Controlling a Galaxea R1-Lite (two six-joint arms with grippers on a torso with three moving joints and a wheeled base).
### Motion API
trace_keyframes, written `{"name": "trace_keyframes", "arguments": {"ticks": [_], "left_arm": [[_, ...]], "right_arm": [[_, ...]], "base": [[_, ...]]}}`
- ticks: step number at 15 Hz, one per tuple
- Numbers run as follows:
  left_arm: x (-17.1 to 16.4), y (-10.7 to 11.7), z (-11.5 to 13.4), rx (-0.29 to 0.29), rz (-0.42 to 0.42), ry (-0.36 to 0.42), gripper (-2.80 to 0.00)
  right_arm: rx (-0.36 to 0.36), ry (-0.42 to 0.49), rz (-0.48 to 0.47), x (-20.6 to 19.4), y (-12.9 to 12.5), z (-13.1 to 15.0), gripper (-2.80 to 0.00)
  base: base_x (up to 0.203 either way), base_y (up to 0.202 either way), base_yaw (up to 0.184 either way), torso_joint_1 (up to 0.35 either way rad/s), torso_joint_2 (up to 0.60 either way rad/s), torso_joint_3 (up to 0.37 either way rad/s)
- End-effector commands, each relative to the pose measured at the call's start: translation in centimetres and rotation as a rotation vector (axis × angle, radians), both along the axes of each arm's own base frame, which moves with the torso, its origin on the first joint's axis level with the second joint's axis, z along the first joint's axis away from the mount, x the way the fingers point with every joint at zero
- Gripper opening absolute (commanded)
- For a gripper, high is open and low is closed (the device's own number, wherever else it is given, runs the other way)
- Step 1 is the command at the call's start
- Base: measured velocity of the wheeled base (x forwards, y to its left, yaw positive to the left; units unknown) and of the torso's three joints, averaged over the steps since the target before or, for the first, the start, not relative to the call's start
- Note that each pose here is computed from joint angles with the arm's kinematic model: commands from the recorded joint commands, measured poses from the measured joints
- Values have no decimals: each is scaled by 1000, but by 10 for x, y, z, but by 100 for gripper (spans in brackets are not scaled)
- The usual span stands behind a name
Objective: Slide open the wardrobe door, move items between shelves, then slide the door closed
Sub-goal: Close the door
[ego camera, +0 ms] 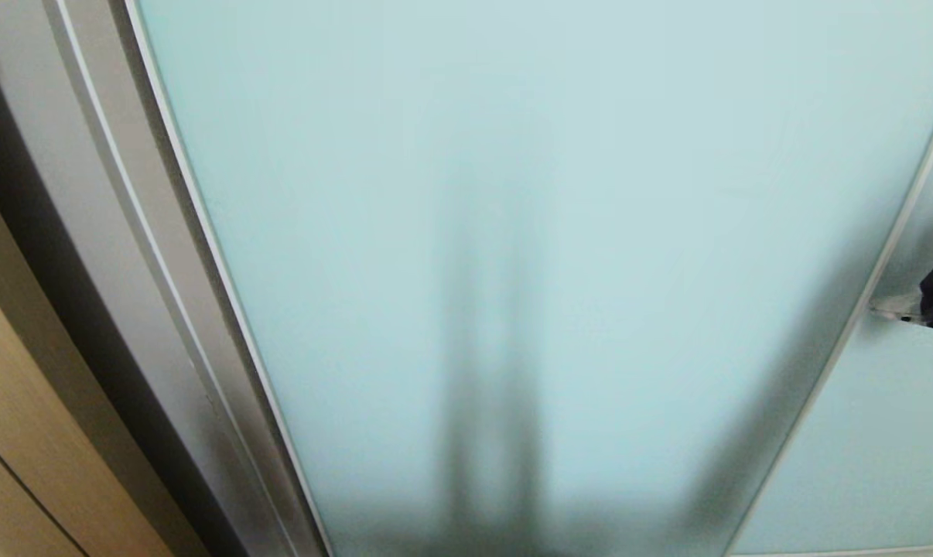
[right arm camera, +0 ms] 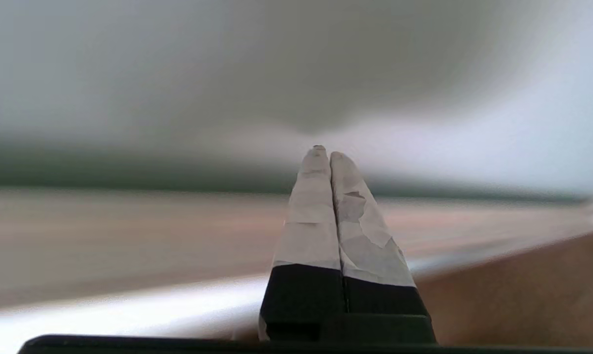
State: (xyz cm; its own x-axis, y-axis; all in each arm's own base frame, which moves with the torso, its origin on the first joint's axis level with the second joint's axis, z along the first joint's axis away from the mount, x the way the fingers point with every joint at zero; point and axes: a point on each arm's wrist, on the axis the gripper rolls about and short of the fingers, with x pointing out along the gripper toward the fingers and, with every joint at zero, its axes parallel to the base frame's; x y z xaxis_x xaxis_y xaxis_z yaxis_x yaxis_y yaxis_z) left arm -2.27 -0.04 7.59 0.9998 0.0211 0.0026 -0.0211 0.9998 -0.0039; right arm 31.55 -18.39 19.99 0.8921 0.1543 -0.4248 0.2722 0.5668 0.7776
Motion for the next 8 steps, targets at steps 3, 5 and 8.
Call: {"name": "trace_keyframes", "arguments": {"ticks": [3,5,8], "left_arm": [[0,0,0,-1,0,-1,-280],[0,0,0,-1,2,1,-280],[0,0,0,-1,0,1,-280]], "right_arm": [[-134,-71,-235,-31,-25,34,-280],[-187,-126,-307,-60,-28,60,-280],[-311,-177,-356,-101,-3,89,-280]], "base": [[0,0,0,0,0,0],[0,0,0,0,0,0],[0,0,0,0,0,0]]}}
